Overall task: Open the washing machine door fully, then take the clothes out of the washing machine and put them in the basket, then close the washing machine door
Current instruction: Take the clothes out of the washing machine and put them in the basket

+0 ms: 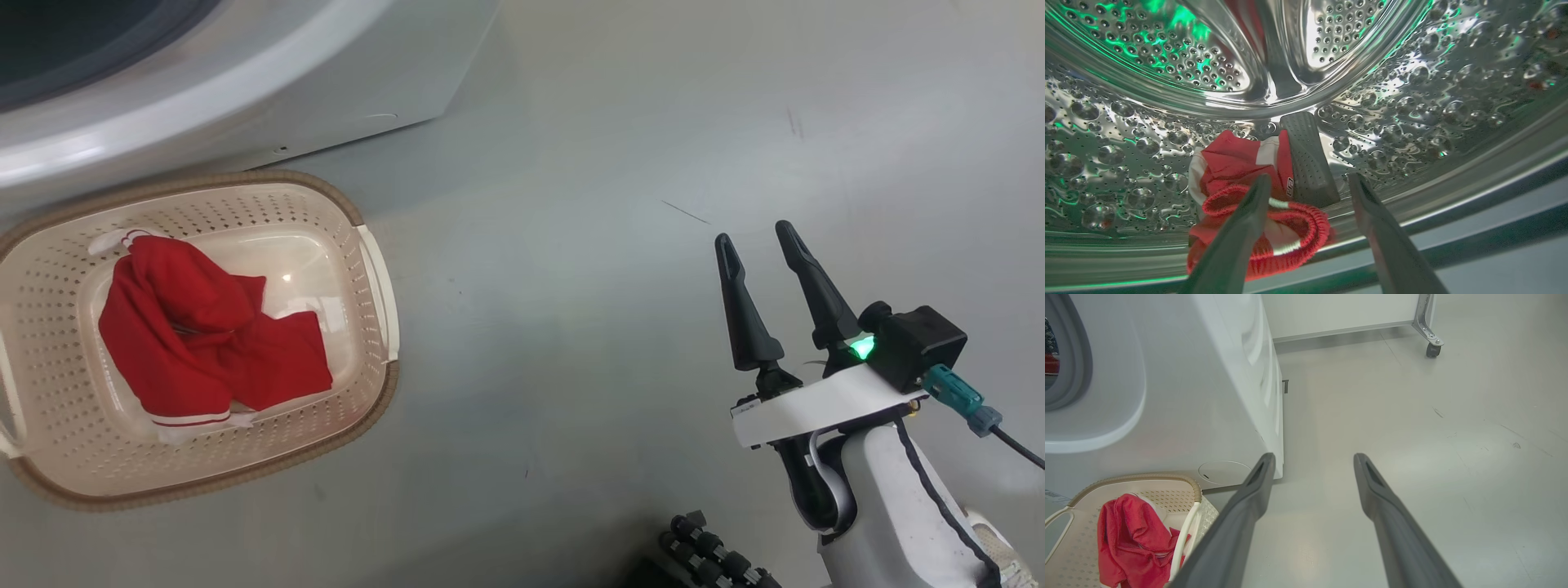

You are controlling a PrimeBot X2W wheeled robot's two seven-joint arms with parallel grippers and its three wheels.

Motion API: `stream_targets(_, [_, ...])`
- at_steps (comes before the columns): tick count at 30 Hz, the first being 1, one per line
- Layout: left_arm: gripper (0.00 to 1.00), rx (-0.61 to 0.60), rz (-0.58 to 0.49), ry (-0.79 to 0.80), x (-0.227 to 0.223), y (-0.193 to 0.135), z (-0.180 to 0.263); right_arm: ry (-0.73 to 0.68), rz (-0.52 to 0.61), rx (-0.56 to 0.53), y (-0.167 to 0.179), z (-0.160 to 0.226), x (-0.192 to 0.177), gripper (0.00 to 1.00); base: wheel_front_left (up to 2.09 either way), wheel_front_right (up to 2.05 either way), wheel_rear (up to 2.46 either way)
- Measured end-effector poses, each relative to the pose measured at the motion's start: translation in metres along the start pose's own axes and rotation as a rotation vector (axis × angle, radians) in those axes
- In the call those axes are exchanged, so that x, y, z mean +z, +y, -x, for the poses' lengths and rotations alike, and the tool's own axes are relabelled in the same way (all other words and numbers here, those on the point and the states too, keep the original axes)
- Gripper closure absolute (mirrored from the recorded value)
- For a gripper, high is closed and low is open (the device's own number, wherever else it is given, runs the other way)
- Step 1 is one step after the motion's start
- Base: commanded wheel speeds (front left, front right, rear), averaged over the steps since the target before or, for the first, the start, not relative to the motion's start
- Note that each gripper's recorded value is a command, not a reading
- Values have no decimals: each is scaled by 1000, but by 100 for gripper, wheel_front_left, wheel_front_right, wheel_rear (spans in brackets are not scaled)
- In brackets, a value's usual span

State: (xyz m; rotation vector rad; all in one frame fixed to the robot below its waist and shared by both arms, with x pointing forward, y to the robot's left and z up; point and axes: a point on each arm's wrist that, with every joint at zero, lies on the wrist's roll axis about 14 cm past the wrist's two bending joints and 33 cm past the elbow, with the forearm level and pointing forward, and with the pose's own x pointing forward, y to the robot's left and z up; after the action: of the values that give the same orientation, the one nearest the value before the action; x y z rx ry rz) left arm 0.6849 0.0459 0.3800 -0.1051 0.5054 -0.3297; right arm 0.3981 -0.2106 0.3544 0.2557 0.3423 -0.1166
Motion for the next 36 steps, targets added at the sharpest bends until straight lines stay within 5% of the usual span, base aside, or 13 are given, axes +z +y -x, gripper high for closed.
stream_targets(23, [2,135,17,309,-65,50,-50,24,-58,-51,-18,-16,-8,0,0,0,0])
stream_targets(26, [100,137,35,326,-66,50,-51,24,-57,-50,-18,-16,-8,0,0,0,0])
stream_targets(36, [100,123,78,319,-61,47,-53,13,-60,-37,-15,-23,-5,0,0,0,0])
